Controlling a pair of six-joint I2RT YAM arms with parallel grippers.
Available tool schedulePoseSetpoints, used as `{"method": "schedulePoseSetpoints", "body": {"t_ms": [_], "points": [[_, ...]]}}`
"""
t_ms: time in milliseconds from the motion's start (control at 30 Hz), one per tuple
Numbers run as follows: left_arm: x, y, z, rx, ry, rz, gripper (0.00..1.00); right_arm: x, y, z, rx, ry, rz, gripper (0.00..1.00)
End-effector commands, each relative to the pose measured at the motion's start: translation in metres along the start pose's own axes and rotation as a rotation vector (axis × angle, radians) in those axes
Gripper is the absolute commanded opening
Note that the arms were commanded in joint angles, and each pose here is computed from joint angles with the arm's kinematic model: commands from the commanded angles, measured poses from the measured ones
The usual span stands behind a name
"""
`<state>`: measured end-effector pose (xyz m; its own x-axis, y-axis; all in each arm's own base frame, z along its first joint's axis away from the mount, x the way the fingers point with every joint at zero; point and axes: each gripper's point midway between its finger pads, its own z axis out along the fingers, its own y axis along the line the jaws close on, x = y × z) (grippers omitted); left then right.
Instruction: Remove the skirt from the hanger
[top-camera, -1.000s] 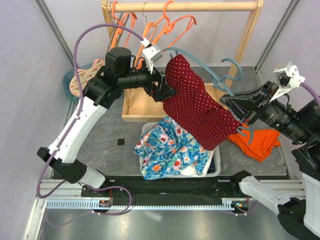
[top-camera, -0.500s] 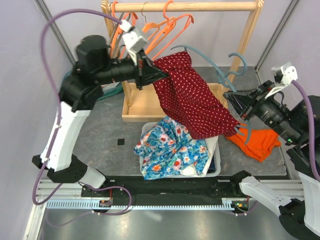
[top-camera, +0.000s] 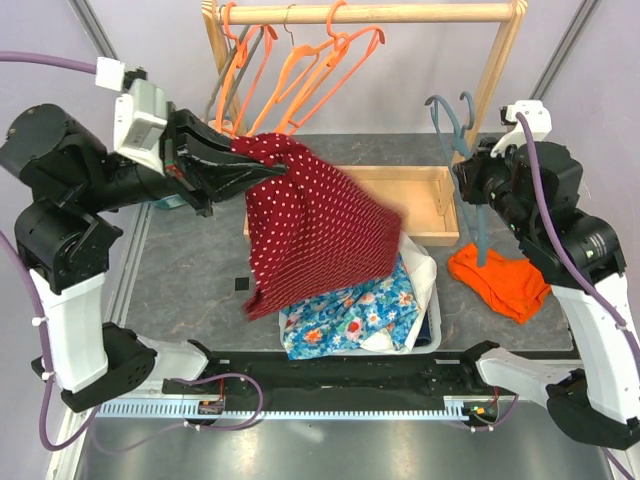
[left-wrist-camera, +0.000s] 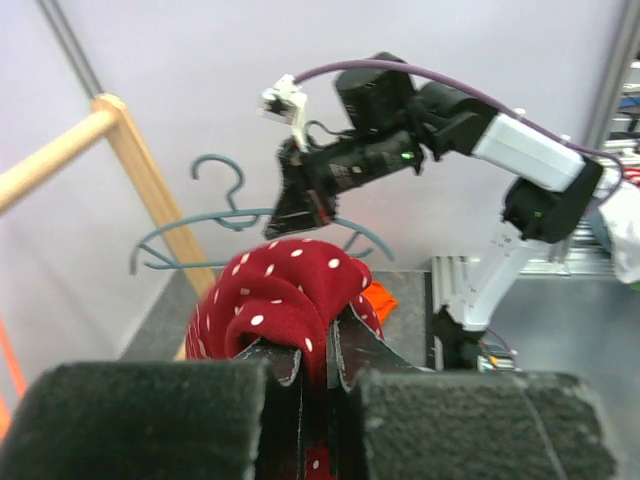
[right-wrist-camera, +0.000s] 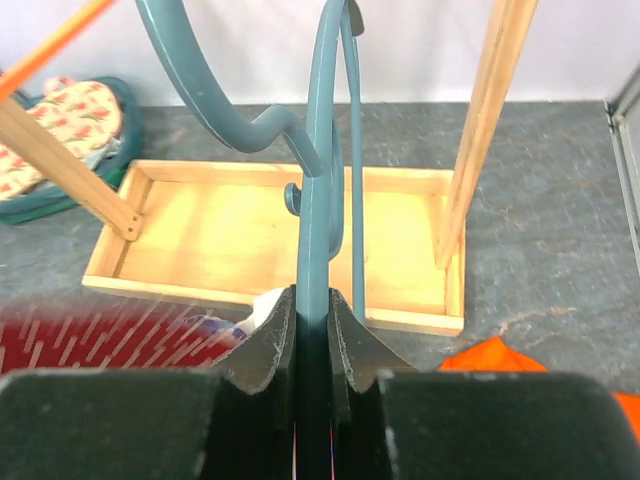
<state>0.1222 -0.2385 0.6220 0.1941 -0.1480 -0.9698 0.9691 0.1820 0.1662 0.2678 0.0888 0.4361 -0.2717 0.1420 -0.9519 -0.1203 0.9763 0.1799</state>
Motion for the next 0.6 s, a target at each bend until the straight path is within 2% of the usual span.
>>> {"method": "schedulePoseSetpoints", "body": {"t_ms": [0, 333, 433, 500, 567], "points": [[0.03, 0.003, 0.016, 0.061, 0.056, -0.134, 0.02, -0.03, 0.0, 0.002, 0.029, -0.082, 0.041, 0.0], [0.058, 0.02, 0.045, 0.073, 0.091, -0.167, 0.02, -0.07, 0.023, 0.035, -0.004, -0.13, 0.043, 0.0], [0.085, 0.017, 0.052, 0.094, 0.149, -0.207, 0.02, -0.075, 0.024, 0.045, 0.006, -0.132, 0.029, 0.0], [0.12, 0.011, 0.058, 0.105, 0.229, -0.234, 0.02, -0.079, 0.025, 0.054, 0.011, -0.131, 0.027, 0.0], [0.161, 0.006, 0.067, 0.104, 0.323, -0.196, 0.02, -0.083, 0.024, 0.063, 0.016, -0.135, 0.027, 0.0]]}}
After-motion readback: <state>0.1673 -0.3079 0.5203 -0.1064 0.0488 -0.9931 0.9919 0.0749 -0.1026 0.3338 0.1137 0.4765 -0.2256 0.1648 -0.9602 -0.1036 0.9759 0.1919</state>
